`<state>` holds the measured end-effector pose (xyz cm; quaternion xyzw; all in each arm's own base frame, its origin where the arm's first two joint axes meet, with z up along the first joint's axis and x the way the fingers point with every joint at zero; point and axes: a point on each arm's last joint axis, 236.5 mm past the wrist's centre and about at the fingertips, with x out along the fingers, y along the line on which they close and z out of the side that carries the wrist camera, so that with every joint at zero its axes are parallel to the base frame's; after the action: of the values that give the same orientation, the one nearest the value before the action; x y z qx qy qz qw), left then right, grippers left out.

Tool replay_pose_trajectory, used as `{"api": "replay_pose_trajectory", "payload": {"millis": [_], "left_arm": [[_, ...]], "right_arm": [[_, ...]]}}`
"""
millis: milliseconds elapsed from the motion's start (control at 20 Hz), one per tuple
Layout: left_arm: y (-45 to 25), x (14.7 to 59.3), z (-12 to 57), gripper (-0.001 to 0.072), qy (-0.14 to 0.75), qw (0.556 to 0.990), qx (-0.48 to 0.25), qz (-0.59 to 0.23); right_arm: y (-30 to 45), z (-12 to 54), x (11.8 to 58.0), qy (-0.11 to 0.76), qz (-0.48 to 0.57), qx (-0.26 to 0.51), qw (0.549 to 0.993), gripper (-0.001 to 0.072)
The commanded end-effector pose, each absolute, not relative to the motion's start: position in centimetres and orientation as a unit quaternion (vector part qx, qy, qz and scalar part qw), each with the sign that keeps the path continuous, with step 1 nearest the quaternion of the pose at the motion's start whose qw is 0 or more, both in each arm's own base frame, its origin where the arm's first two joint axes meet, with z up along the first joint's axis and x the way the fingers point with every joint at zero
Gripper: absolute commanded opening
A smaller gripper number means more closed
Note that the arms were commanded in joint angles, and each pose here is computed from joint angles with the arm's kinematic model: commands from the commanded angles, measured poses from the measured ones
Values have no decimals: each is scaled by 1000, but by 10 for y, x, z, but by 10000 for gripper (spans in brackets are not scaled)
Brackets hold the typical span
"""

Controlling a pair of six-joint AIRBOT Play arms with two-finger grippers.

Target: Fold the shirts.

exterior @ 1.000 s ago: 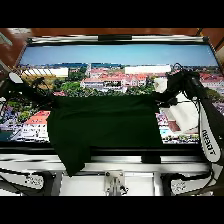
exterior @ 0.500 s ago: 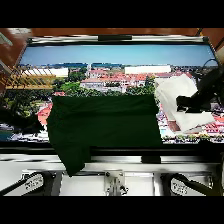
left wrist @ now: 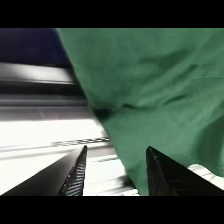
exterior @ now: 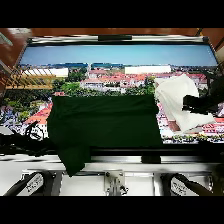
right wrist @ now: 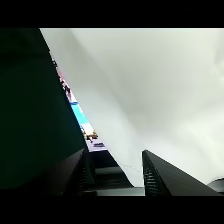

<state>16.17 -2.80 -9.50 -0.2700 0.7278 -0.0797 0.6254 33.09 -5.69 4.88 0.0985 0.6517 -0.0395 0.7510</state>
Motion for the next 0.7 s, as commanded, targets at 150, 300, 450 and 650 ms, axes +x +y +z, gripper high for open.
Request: {"api": "replay_pose_trajectory", "payload": {"millis": [150, 300, 450, 650], "left_arm": [[-42, 162, -110, 463, 733, 629, -240, -98], [-55, 167, -115, 447, 736, 622, -247, -104], [-73, 170, -117, 177, 737, 611, -263, -122], [-71, 168, -114, 31, 735, 612, -258, -137]], "right_arm": [[-57, 49, 331, 650, -46, 108, 751, 459], [-57, 49, 329, 653, -46, 109, 748, 459], [-50, 39, 319, 670, -37, 115, 732, 459], [17, -5, 268, 725, 73, 191, 658, 552]]}}
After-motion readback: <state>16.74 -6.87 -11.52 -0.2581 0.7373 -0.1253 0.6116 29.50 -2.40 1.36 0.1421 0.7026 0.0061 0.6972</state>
